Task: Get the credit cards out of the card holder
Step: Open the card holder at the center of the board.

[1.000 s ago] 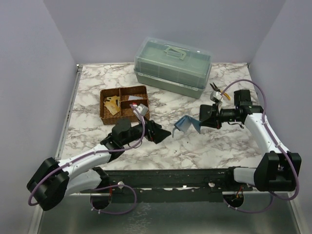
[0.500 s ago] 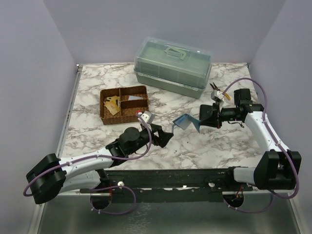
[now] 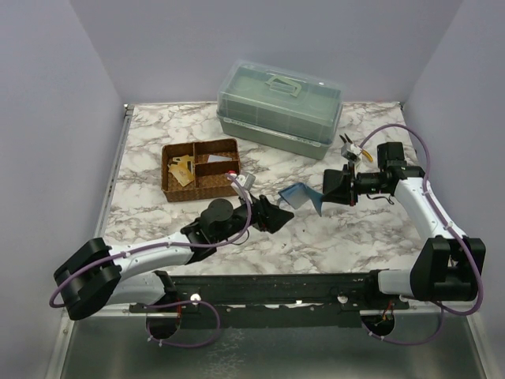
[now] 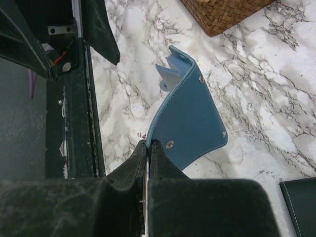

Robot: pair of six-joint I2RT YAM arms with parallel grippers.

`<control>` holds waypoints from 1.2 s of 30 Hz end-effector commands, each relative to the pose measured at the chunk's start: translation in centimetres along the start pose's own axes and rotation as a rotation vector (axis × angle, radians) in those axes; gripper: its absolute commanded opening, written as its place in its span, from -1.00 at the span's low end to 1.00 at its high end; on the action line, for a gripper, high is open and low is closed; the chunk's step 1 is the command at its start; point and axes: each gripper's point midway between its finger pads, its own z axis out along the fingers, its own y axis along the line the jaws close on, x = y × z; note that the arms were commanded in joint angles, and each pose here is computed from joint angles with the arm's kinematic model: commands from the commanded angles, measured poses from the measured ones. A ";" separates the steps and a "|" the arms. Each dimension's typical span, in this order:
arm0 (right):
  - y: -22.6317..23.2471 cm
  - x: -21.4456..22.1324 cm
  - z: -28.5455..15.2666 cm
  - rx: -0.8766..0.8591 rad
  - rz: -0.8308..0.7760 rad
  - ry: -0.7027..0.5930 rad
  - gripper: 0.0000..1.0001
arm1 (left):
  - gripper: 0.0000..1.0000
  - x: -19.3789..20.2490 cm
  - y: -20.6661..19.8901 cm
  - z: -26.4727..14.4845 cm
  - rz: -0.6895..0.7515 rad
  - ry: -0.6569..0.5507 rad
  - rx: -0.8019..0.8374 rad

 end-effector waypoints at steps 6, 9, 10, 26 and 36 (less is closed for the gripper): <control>0.5 -1.5 0.2 -0.042 -0.001 -0.052 -0.99 | 0.56 -0.4 -2.3 1.9 -0.005 0.021 0.087; 0.6 -1.6 0.2 -0.044 0.003 -0.054 -1.00 | 0.61 -0.4 -1.4 2.6 0.022 0.012 0.054; 0.6 -1.6 0.2 -0.044 0.003 -0.054 -0.99 | 0.62 -0.4 -1.5 2.9 0.028 0.013 0.055; 0.6 -1.4 0.3 -0.057 0.021 -0.058 -0.99 | 0.73 -0.2 3.0 4.7 0.172 0.044 -0.157; 0.6 -1.3 0.3 -0.056 0.022 -0.056 -0.99 | 0.62 0.3 1.3 5.8 0.169 0.085 -0.074</control>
